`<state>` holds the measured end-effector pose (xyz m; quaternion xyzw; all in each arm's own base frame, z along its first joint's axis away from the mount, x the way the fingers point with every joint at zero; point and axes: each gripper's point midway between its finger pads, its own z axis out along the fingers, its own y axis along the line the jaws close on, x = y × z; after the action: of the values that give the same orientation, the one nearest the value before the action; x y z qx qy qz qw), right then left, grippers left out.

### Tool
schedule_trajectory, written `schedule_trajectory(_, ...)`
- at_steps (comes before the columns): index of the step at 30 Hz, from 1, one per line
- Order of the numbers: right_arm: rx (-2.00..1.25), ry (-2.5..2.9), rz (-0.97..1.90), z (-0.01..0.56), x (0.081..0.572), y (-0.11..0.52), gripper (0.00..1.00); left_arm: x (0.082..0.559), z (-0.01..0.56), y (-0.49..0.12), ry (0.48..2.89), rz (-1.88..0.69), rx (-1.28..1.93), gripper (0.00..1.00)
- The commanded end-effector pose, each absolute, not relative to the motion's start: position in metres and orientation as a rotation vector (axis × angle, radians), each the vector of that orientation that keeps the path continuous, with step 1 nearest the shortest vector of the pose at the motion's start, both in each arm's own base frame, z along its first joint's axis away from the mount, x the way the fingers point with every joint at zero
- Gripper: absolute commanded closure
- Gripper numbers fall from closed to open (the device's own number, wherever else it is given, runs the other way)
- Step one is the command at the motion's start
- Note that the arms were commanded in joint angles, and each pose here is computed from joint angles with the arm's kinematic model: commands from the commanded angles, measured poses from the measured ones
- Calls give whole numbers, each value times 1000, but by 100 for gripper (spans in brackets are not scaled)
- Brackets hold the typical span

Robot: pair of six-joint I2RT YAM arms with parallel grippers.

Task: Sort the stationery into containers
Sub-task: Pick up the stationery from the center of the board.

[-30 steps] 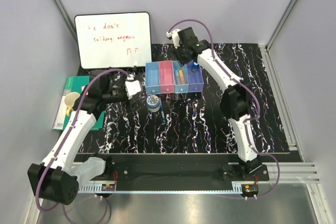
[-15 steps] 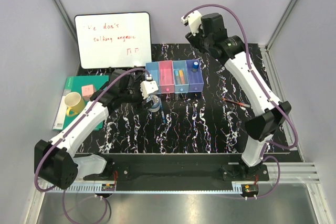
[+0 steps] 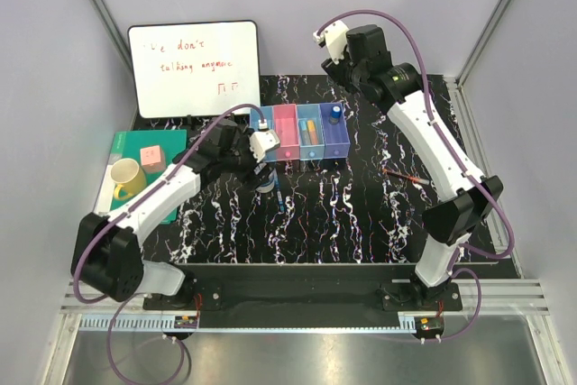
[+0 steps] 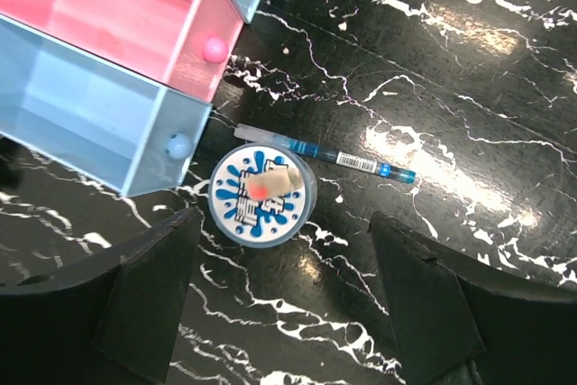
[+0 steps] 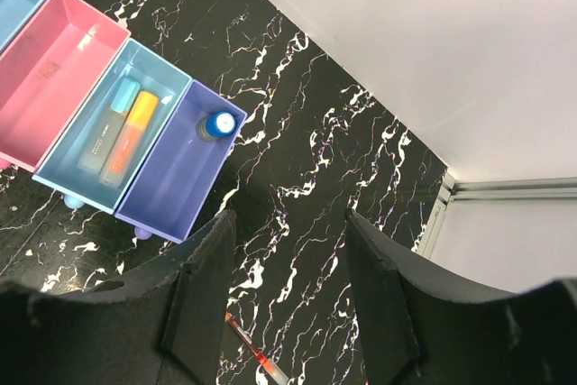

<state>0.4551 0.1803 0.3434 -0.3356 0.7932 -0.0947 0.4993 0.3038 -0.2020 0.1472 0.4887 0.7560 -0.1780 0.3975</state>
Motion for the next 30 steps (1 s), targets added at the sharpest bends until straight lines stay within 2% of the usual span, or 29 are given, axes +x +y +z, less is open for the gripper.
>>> schedule_trajectory(1,-753,1867,-254,374,447,168,41,325,151,-215,1893,-450,1176,20)
schedule_trajectory(13,-733,1872,-228,373,444,170,42,345,141,-221,1882,-426,1173,22)
schedule_trajectory(21,-718,1872,-206,376,444,172,42,348,135,-222,1891,-424,1164,28)
schedule_trajectory(27,-713,1872,-199,376,443,172,42,351,134,-222,1892,-415,1158,37)
schedule_trajectory(30,-710,1867,-193,379,443,174,43,352,131,-221,1897,-407,1162,46)
